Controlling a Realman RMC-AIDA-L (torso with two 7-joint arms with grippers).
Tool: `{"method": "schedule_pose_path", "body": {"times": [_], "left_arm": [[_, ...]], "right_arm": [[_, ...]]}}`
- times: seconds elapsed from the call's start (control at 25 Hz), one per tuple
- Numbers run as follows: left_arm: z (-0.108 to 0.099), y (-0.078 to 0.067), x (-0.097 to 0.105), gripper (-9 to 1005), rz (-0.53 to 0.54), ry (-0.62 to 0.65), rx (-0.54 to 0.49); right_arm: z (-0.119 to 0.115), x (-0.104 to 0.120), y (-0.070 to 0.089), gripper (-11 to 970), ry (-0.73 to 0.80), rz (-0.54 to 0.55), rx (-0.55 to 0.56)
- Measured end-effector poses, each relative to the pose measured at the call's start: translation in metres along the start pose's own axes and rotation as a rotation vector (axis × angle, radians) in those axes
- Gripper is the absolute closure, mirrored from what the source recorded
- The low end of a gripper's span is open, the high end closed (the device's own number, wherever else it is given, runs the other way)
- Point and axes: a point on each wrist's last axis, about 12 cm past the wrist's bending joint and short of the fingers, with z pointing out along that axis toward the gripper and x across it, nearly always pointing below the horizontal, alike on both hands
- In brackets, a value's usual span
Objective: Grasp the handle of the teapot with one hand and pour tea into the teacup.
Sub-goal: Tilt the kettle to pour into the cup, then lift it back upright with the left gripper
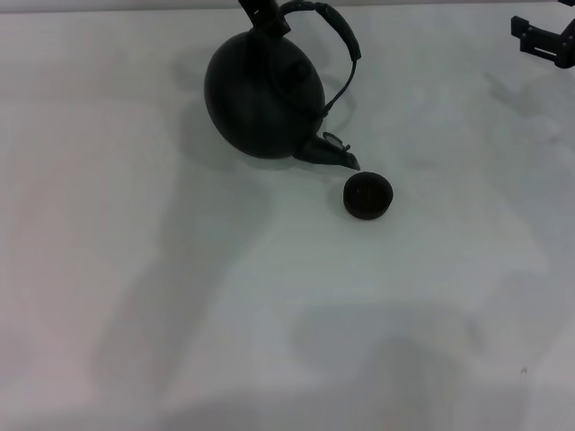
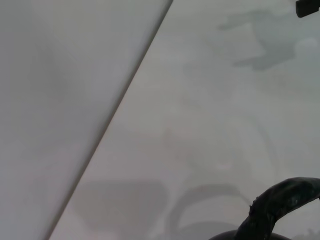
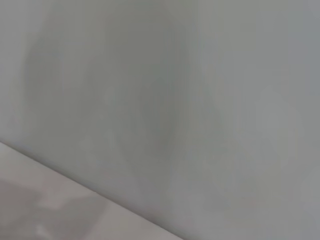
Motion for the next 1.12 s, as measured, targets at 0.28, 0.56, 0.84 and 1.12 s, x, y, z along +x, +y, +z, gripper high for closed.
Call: {"method": "schedule_pose_path", "body": {"times": [0.28, 0.56, 0.84, 1.12], "left_arm": [[0.003, -0.003, -0.007, 830, 0.029, 0.034, -0.019], [0.005, -0.007, -0.015, 830, 0.045, 0.038, -0.014], [0.004, -0.009, -0.022, 831, 0.059, 0.032, -0.015], [0.006, -0.013, -0.025, 830, 0.079, 0.036, -0.004]], "right_arm": [[0.001, 0.000, -0.002, 131, 0.005, -0.002, 0.013], [0.001, 0.000, -0.003, 131, 0.011, -0.010, 0.025], [0.001, 0.000, -0.004, 131, 0.005, -0.004, 0.032], [-0.001, 0.000, -0.005, 130, -0.009, 0.013, 0.044]]}}
